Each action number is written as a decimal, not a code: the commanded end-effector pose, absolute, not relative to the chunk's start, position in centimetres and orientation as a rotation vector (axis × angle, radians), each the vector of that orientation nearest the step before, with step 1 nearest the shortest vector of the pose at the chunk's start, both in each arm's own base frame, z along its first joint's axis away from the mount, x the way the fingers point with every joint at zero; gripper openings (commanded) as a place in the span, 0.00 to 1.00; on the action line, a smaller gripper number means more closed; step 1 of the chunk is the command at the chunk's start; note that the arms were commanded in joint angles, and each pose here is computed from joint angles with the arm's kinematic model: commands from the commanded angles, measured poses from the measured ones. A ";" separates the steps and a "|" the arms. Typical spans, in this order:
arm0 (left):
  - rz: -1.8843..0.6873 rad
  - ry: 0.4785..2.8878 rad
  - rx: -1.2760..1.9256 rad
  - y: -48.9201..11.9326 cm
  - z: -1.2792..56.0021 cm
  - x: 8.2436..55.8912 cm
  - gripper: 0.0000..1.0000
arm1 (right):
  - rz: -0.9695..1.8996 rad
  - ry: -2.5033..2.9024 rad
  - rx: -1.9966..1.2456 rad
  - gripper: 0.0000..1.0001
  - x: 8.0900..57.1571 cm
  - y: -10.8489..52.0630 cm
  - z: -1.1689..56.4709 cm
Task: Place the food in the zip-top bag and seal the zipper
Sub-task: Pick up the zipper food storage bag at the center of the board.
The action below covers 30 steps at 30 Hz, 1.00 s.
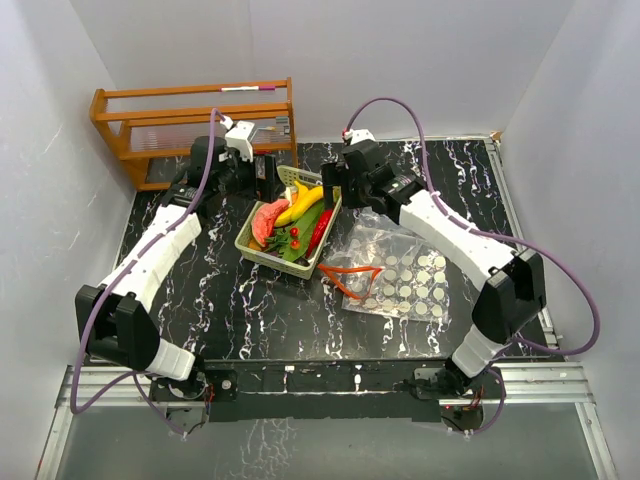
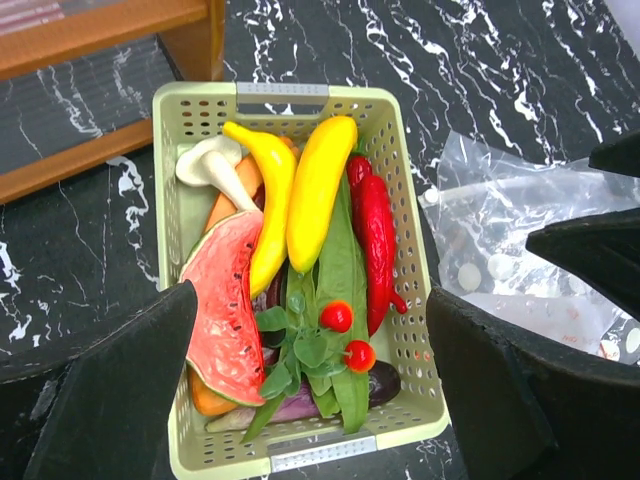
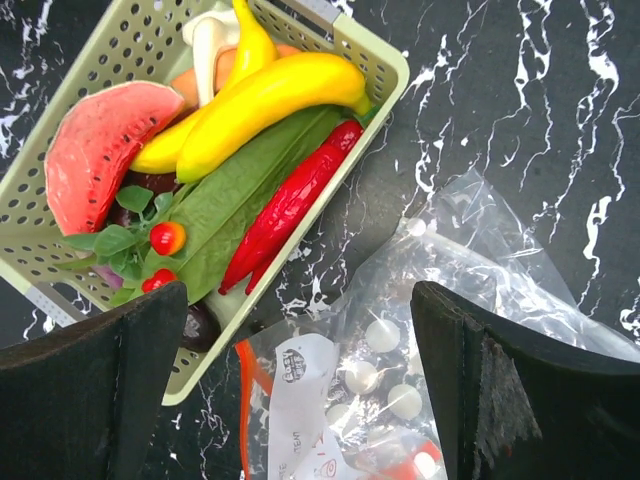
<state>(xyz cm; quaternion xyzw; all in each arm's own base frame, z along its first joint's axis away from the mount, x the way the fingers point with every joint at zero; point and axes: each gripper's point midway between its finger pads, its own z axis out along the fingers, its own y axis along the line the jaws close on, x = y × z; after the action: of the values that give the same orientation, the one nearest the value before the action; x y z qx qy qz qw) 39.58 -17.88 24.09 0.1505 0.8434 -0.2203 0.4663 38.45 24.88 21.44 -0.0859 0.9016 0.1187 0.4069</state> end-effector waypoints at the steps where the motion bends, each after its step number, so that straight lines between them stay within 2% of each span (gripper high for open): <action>1: -0.583 2.015 0.358 -18.5 26.8 39.9 0.97 | 0.301 2.137 -0.224 0.98 38.5 24.1 25.6; 4: -0.602 2.028 0.364 -18.7 26.3 39.6 0.97 | 0.295 2.129 -0.385 0.98 37.5 24.1 25.2; 11: -0.519 2.081 0.360 -17.2 24.5 38.6 0.97 | 0.273 2.156 -0.528 0.98 34.9 23.7 24.5; 16: -0.520 2.119 0.364 -17.1 23.2 38.0 0.97 | 0.109 2.156 -0.688 0.98 31.2 24.7 23.9; 21: -0.513 2.166 0.358 -16.6 21.3 36.7 0.97 | 0.052 2.209 -0.797 0.92 27.3 25.8 21.4; 30: -0.493 2.175 0.367 -16.0 20.3 35.6 0.97 | -0.219 2.177 -0.962 0.92 24.8 25.6 19.5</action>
<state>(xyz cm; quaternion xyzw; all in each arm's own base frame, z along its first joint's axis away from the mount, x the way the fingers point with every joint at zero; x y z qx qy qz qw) 36.01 -16.34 17.91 0.1399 0.8856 -0.1994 0.3954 24.45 26.56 18.95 -0.3655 0.8623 -0.0171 0.3502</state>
